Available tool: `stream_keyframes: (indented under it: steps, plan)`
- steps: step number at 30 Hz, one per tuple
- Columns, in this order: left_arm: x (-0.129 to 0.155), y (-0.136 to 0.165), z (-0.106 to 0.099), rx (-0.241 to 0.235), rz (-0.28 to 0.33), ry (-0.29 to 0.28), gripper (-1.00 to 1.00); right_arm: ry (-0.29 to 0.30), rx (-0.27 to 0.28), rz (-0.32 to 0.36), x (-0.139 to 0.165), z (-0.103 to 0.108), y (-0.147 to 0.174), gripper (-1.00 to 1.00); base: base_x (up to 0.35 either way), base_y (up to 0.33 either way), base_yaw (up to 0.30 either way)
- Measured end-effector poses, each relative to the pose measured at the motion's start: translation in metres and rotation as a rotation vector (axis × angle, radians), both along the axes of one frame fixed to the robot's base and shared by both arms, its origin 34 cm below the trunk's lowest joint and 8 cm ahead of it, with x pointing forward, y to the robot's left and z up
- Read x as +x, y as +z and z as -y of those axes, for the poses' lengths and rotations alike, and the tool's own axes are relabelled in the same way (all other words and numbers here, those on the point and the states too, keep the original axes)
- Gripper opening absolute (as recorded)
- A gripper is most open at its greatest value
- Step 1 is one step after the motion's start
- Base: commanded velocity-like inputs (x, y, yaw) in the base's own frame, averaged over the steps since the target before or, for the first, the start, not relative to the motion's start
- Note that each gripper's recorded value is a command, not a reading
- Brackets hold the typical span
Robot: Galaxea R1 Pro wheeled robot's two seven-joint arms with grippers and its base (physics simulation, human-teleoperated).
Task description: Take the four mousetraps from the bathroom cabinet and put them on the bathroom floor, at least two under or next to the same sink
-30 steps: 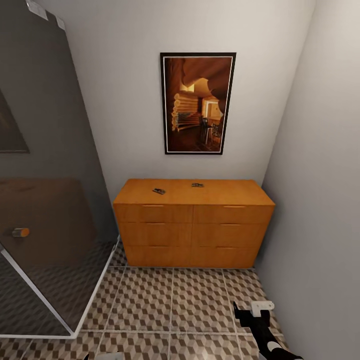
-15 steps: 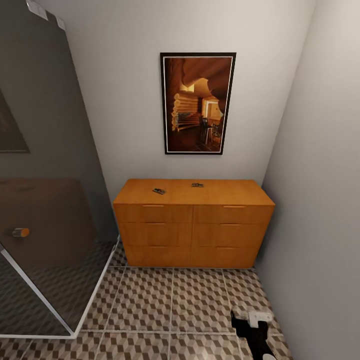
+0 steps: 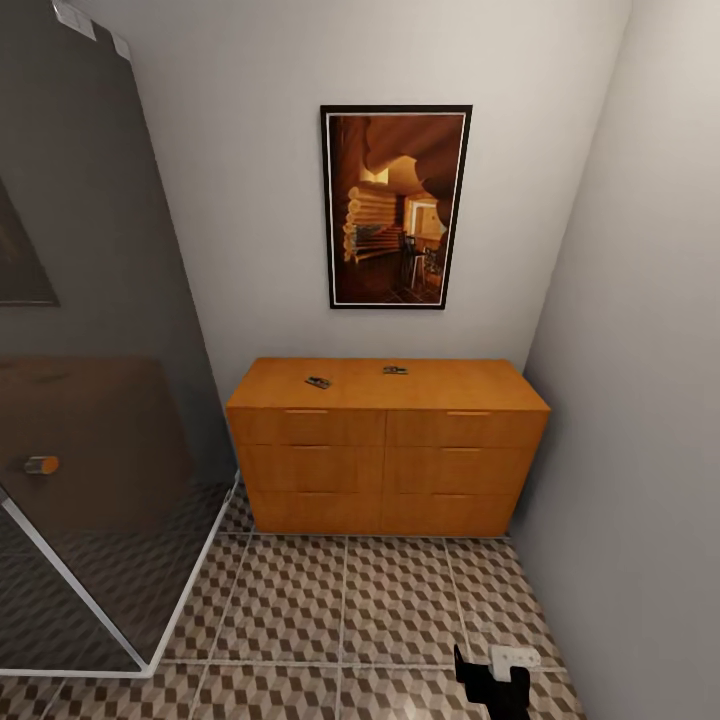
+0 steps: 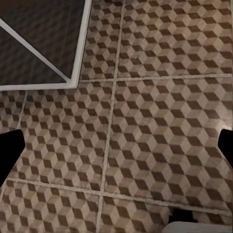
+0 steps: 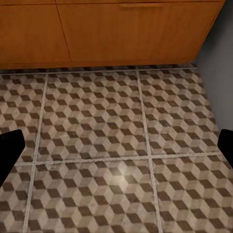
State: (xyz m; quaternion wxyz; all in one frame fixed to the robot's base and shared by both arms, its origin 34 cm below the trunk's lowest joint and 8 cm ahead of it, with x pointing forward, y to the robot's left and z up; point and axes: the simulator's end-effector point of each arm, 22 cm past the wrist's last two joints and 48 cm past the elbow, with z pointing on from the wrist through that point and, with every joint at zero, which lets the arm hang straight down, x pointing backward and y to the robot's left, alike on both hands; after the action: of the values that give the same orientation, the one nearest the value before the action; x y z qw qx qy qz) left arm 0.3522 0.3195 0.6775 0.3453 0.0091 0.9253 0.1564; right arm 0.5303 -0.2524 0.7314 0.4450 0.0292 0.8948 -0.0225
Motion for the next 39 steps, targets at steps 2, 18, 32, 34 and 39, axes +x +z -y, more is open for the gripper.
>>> stream_keyframes:
  steps: [2, 18, 32, 34, 39]
  plan:
    - [-0.008, -0.002, 0.000, 0.000, -0.012, 0.000, 1.00, 0.001, 0.000, 0.001, 0.000, 0.000, 0.000, 1.00, 0.000, 0.000, 0.000]
    - [-0.036, -0.008, -0.001, 0.002, -0.052, -0.001, 1.00, 0.004, -0.001, 0.006, 0.001, 0.001, 0.001, 1.00, 0.000, 0.000, 0.000]
    - [-0.036, -0.008, -0.003, 0.004, -0.051, -0.001, 1.00, 0.007, -0.001, 0.006, 0.002, -0.001, 0.001, 1.00, 0.000, 0.000, 0.000]
    - [-0.036, -0.008, -0.003, 0.004, -0.052, -0.001, 1.00, 0.006, -0.002, 0.006, 0.002, -0.001, 0.001, 1.00, 0.000, 0.000, 0.000]
    - [-0.036, -0.008, -0.003, 0.004, -0.051, -0.001, 1.00, 0.006, -0.002, 0.007, 0.002, 0.000, 0.001, 1.00, 0.000, 0.000, 0.000]
